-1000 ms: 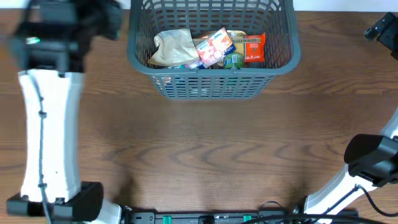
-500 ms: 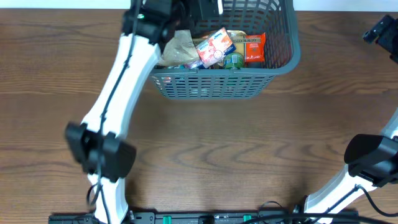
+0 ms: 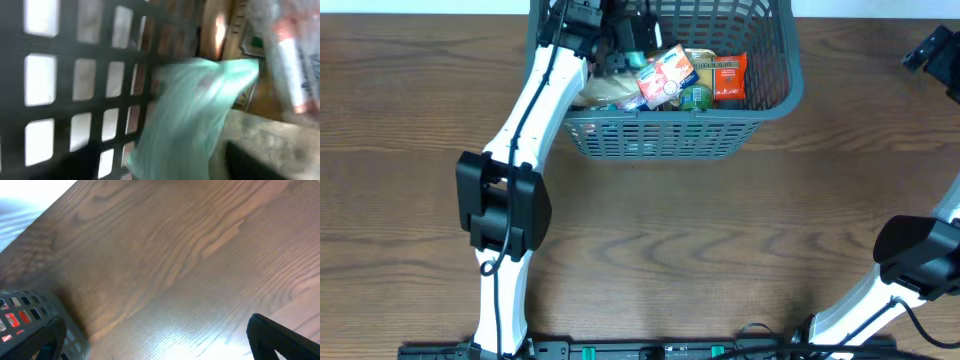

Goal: Pack container
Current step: 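Lift the green item with the left gripper and lower it into the basket, then open the left gripper and withdraw it from the basket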

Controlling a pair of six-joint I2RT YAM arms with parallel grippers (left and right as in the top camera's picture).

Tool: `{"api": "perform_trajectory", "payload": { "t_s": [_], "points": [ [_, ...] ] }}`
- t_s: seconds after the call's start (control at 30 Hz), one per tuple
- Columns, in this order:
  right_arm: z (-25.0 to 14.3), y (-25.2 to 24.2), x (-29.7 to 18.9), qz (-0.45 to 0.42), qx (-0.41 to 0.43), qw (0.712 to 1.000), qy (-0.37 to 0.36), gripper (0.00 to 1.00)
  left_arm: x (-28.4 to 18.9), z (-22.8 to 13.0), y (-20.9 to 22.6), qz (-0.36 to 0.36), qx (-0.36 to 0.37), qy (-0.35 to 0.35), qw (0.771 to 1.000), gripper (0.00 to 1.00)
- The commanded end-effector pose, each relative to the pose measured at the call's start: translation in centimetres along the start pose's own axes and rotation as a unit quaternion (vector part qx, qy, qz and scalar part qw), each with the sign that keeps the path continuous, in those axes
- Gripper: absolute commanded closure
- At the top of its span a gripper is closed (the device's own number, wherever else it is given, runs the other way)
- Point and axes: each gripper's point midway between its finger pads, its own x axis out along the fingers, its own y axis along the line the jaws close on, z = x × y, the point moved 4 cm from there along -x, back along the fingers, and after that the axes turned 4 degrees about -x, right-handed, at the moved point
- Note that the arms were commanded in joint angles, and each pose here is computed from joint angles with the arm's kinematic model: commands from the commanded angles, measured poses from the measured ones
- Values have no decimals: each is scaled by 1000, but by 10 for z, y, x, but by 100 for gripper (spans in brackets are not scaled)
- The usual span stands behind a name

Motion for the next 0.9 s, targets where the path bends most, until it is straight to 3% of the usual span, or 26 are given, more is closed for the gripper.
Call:
{"api": "perform_trajectory", "payload": {
  "t_s": [0.0, 0.1, 0.23, 0.43, 0.57, 0.7, 0.87],
  "points": [
    [-1, 4, 4, 3, -40, 999, 5, 1, -15, 0, 12, 17, -71, -5, 997, 2],
    [2, 15, 4, 11, -75, 997, -8, 1, -46, 8, 29, 43, -138, -26, 989, 2],
    [5, 52, -3, 55, -147, 987, -38, 1, -106, 10, 55, 81, -265, -60, 959, 2],
    [-9, 124, -28, 113, -276, 951, -79, 1, -207, -30, 66, 105, -389, -49, 914, 2],
    [-18, 154, -48, 137, -282, 945, -95, 1, -257, -73, 56, 111, -475, -12, 873, 1],
    [-37, 156, -59, 141, -255, 955, -59, 1, -282, -108, 39, 103, -535, 38, 837, 1],
    [-68, 136, -63, 114, -253, 961, 16, 1, -290, -127, 16, 78, -553, 88, 825, 1]
  ]
}}
